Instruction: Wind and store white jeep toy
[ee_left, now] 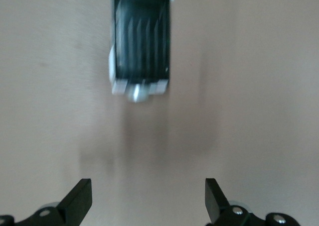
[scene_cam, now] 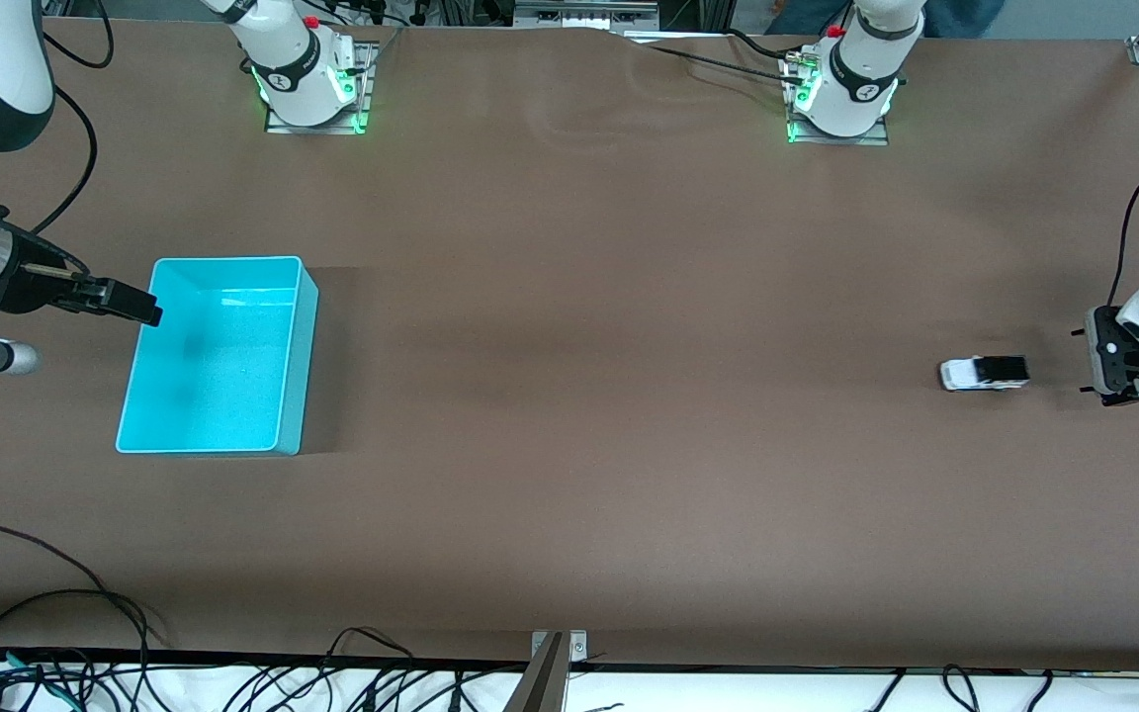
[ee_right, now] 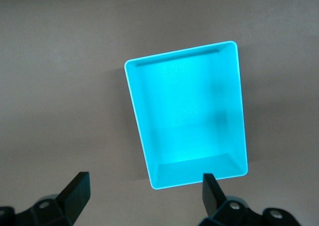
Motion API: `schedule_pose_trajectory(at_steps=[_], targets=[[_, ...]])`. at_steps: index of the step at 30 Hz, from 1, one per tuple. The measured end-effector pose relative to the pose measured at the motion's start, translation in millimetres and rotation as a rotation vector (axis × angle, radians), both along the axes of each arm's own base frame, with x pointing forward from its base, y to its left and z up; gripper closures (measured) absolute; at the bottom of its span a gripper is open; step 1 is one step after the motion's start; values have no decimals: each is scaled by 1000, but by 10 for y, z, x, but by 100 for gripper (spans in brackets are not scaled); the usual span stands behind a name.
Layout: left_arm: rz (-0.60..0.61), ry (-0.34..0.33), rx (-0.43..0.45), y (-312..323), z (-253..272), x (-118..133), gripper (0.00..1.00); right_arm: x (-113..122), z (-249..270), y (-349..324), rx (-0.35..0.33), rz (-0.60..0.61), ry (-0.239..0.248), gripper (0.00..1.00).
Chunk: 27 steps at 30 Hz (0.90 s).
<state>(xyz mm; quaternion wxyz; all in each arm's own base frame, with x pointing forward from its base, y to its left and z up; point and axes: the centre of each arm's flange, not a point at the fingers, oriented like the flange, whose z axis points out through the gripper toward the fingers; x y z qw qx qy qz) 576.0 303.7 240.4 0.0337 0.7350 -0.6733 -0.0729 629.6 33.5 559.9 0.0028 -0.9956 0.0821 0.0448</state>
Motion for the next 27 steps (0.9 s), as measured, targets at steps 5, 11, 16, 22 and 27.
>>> schedule_pose_trajectory(at_steps=[5, 11, 16, 22, 27], targets=[[59, 2, 8, -258, 274, 158, 0, 0, 0, 0, 0, 0, 0, 0], [133, 35, 29, -750, 661, 459, 0, 0, 0, 1, 0, 0, 0, 0], [224, 83, 63, -1103, 1013, 620, 0, 0, 0, 4, 0, 1, 0, 0], [350, 135, 105, -1543, 1327, 724, 0, 0, 0, 4, 0, 1, 0, 0], [442, 176, 122, -1981, 1479, 755, 0, 0, 0, 3, 0, 1, 0, 0]])
